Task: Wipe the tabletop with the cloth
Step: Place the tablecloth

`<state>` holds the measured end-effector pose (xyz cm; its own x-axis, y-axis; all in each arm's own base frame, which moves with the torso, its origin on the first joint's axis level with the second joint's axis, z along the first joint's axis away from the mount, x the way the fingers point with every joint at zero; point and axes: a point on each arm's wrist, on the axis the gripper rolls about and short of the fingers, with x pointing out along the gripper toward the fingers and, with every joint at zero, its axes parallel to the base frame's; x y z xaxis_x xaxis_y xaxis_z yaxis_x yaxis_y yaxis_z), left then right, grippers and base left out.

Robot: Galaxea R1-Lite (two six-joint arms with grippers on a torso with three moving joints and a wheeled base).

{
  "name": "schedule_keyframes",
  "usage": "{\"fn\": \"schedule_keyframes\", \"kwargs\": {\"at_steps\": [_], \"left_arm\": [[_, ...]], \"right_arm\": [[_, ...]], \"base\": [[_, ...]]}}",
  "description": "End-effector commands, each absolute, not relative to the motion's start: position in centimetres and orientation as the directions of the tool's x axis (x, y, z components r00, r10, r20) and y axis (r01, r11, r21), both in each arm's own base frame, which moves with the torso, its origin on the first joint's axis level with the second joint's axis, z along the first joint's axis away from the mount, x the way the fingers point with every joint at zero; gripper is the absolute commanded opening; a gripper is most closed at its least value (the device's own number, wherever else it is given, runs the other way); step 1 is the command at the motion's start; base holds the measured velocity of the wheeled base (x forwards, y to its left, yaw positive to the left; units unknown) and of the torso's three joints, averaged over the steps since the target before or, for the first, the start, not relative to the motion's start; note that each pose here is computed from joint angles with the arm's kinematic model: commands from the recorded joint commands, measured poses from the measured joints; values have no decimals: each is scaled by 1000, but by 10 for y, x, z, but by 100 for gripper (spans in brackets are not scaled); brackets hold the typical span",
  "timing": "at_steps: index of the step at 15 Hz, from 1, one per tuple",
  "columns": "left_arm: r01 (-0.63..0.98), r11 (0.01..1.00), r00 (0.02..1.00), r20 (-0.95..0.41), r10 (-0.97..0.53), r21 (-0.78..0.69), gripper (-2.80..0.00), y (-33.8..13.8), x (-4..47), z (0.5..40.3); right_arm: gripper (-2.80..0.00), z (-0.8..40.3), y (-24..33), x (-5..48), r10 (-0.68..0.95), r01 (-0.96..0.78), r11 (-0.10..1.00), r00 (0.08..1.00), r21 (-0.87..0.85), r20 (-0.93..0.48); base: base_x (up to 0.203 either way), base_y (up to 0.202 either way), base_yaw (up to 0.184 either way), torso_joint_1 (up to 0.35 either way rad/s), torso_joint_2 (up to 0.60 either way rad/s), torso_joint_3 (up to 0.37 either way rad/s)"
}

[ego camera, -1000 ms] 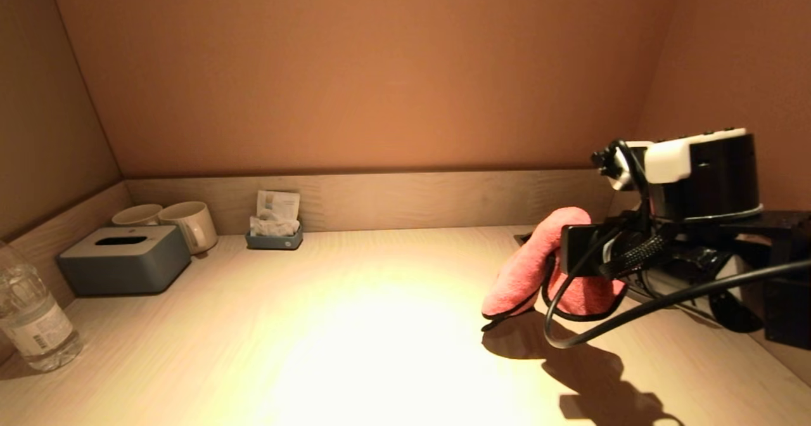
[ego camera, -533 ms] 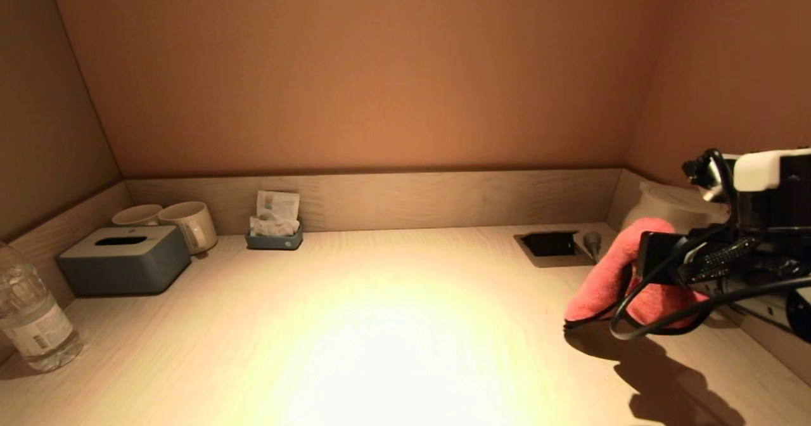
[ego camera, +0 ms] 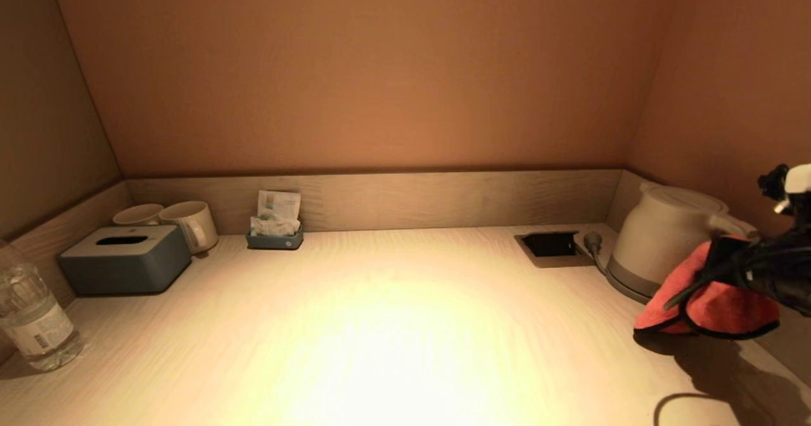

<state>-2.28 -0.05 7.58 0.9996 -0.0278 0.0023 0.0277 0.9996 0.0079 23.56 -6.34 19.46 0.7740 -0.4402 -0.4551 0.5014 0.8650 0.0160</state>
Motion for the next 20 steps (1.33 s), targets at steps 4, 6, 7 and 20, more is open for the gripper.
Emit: {"fn": "schedule_keyframes", "kwargs": {"at_steps": [4, 6, 7, 20], "left_arm": [[26, 1000, 1000, 2, -26, 8, -280, -1, -23, 76], [28, 1000, 1000, 2, -28, 8, -280, -1, -23, 76], [26, 1000, 1000, 2, -26, 8, -280, -1, -23, 76], [27, 1000, 1000, 3, -27, 8, -280, -1, -23, 76]], "right_arm": [[-280, 167, -90, 259, -437, 517, 855, 753, 31, -493], [-280, 168, -90, 259, -437, 517, 855, 754, 33, -490], [-280, 169, -90, 258, -438, 517, 855, 757, 35, -485], [0, 166, -86, 255, -427, 506, 862, 757, 30, -496]], "base": [[0, 0, 0, 0, 0, 0], [0, 0, 0, 0, 0, 0], [0, 0, 0, 0, 0, 0], [0, 0, 0, 0, 0, 0]]}}
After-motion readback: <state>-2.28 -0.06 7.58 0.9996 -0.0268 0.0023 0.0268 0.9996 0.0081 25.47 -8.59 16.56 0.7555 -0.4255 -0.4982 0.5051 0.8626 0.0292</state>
